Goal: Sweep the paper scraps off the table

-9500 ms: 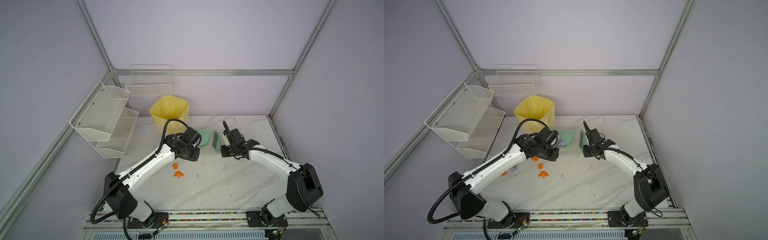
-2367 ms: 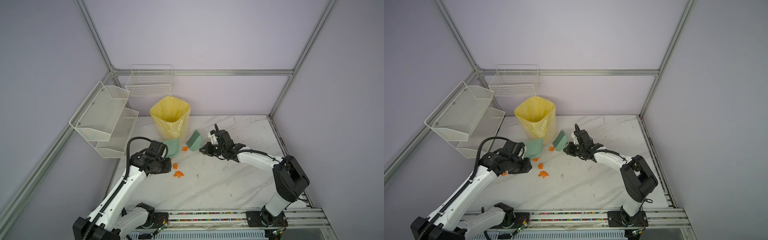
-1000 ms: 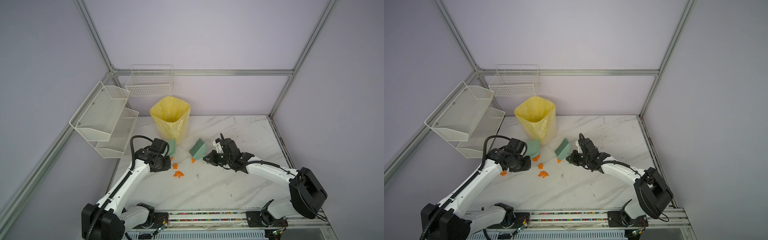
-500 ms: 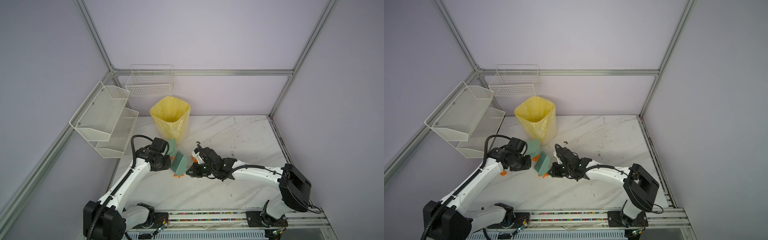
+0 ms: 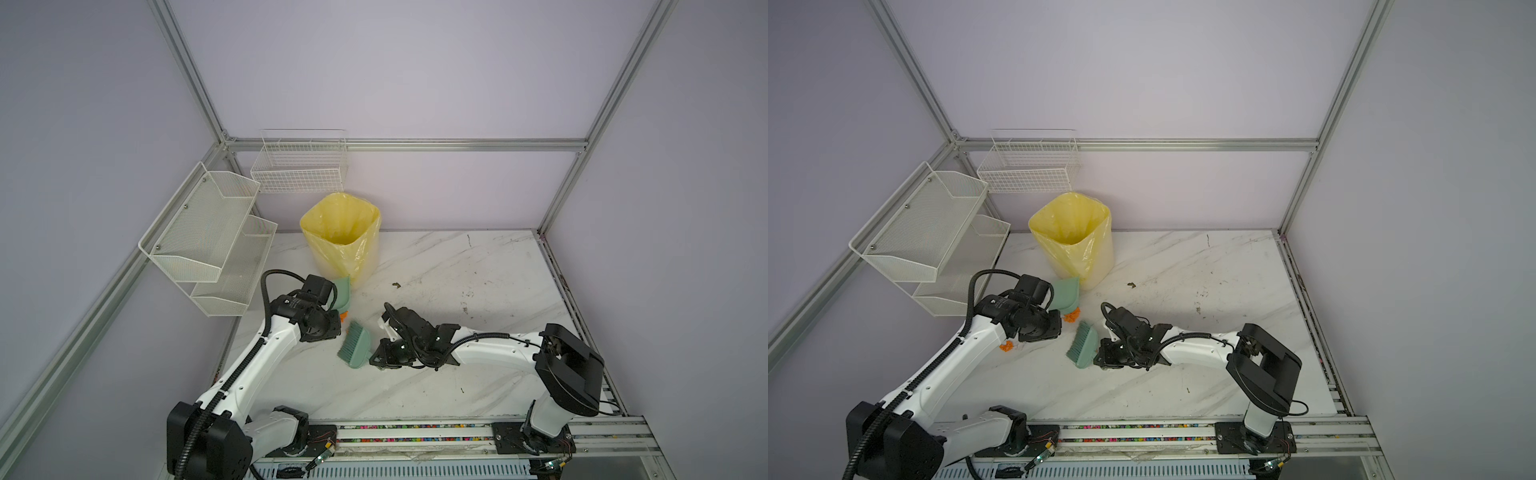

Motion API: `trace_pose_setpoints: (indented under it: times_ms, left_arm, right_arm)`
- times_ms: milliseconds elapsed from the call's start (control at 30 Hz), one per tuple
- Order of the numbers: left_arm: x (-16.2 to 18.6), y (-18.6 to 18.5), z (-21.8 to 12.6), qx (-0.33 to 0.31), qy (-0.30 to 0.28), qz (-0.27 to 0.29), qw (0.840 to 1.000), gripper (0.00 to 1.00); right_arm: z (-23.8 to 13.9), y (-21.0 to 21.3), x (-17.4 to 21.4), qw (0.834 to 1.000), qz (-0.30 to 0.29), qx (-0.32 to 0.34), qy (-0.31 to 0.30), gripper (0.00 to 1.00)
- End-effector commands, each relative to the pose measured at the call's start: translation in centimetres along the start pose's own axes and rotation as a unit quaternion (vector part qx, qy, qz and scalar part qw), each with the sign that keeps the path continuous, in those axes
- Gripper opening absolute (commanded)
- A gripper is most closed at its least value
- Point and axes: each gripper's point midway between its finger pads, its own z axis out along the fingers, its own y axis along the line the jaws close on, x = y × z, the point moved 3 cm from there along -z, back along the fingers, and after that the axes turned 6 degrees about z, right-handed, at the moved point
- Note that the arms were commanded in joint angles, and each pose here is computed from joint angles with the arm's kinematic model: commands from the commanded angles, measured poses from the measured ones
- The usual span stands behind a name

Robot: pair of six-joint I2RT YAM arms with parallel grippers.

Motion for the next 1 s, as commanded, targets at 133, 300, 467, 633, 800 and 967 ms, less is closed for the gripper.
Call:
trace_pose_setpoints:
  times_ms: [133,300,467,633,800,967]
  left_arm:
    - [-0.7,-0.7,-0.8,0.026,-0.019,0.003,0.999,0.0]
    - [-0.1,-1.4,-0.3,0.041,-0.007,0.004,0.999,0.0]
    - [0.1,-2.6,-0.2,0.056,-0.008,0.011,0.998,0.0]
    - [0.0,-3.3,-0.1,0.071,-0.016,0.006,0.997,0.0]
    - [-0.3,-2.9,-0.4,0.06,-0.027,0.007,0.998,0.0]
    - [-0.2,-2.5,-0.5,0.046,-0.029,0.007,0.998,0.0]
  right_arm:
    - [-1.9,-2.2,-1.3,1.0,0.018,0.016,-0.011,0.0]
    - [-5.6,-5.9,-2.9,0.997,0.035,0.05,-0.036,0.0]
    - [-8.8,-7.5,-2.8,0.997,0.029,0.062,-0.039,0.0]
    - [-10.3,-5.4,-3.3,0.998,0.011,0.042,-0.053,0.0]
    - [-9.0,-1.5,-3.9,0.998,-0.008,-0.007,-0.058,0.0]
    - [-5.7,1.5,-4.0,0.999,-0.033,-0.028,-0.034,0.0]
